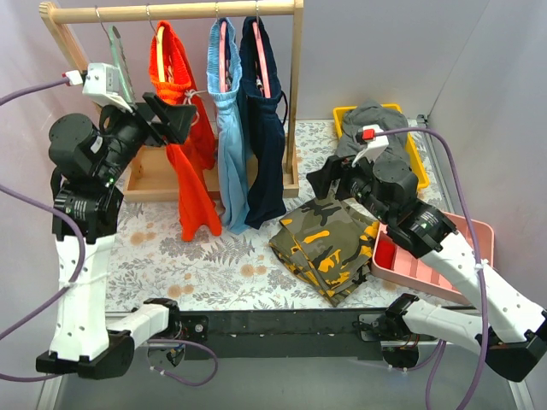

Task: Place the shorts on the hanger

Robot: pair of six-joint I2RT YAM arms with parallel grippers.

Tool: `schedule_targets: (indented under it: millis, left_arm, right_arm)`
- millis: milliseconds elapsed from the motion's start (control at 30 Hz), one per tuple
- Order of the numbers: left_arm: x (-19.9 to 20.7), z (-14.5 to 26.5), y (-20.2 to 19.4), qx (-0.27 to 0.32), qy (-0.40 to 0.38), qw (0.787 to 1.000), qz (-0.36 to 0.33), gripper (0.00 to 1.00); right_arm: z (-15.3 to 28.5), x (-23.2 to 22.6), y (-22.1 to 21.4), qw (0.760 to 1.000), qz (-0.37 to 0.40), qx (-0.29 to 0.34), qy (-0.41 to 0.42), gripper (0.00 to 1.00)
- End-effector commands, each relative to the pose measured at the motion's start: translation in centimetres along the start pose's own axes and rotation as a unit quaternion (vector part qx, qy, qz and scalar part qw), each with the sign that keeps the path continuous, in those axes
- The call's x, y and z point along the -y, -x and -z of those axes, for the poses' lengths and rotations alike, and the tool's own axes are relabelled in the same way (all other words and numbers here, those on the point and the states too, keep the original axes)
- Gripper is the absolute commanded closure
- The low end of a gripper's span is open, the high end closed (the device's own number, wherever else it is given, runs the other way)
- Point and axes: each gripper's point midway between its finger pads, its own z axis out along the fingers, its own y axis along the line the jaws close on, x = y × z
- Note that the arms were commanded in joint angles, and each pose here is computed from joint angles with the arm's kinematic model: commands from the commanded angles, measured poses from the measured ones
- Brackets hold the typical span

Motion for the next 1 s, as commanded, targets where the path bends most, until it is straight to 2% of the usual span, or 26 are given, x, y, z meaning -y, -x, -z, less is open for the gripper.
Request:
schedule_targets:
  millis: [0,100,133,167,267,300,333,400,433,500,533,633,733,800,967]
  left_arm:
    - [3.5,1.2,-2.2,-0.047,-0.06,0.997,0.023,0.02]
    - [5.9,1.0,-4.8,-0.084,-0.083,0.993,0.021,0.02]
    - [8.3,1.2,-6.3,-0.104,-0.114,0.988,0.02,0.02]
    - [8.3,1.1,-7.2,-0.113,-0.095,0.989,0.018,0.02]
    - [11.2,1.6,-11.3,-0.156,-0.113,0.981,0.016,0.02]
    - [11.2,1.6,-13.6,-0.177,-0.101,0.979,0.011,0.02]
    - [13.4,2.5,-15.0,-0.189,-0.124,0.974,0.014,0.02]
    - [13.8,3.1,-19.0,-0.218,-0.113,0.969,0.007,0.02]
    - [15.6,4.1,-20.6,-0.232,-0.135,0.963,0.018,0.02]
    - [16.3,4.9,-23.5,-0.252,-0.131,0.959,0.025,0.02]
    - [16.8,5.8,-26.9,-0.275,-0.137,0.951,0.021,0.02]
    - [16.9,7.6,-32.4,-0.308,-0.139,0.94,0.048,0.02]
    - [16.3,8.6,-34.8,-0.315,-0.127,0.936,0.098,0.02]
    - [16.3,9.0,-34.3,-0.305,-0.13,0.935,0.127,0.02]
    - [14.6,9.6,-35.5,-0.301,-0.106,0.938,0.133,0.02]
  right_arm:
    - [1.0,-0.1,-0.3,1.0,-0.018,0.007,0.006,0.11]
    - [1.2,0.7,-1.7,1.0,-0.026,-0.003,-0.006,0.09]
    - [1.4,1.0,-2.1,0.999,-0.03,-0.005,-0.011,0.09]
    - [1.7,1.2,-2.0,0.999,-0.033,0.001,-0.015,0.09]
    - [2.3,2.3,-3.6,0.999,-0.039,-0.008,-0.033,0.08]
    - [2.4,2.9,-4.8,0.998,-0.04,-0.019,-0.042,0.07]
    - [2.6,3.3,-5.3,0.998,-0.045,-0.021,-0.05,0.06]
    - [3.3,3.9,-5.7,0.997,-0.049,-0.017,-0.059,0.06]
    - [3.4,4.6,-7.1,0.996,-0.049,-0.03,-0.071,0.05]
    - [4.1,5.6,-7.7,0.994,-0.06,-0.025,-0.092,0.04]
    - [4.3,6.3,-9.0,0.992,-0.061,-0.037,-0.104,0.04]
    - [5.1,8.2,-10.9,0.986,-0.084,-0.034,-0.142,0.01]
    - [6.0,9.0,-11.0,0.983,-0.095,-0.013,-0.154,0.01]
    - [6.3,9.3,-11.5,0.983,-0.095,-0.016,-0.157,0.02]
    - [6.6,8.7,-12.0,0.985,-0.099,-0.026,-0.137,0.01]
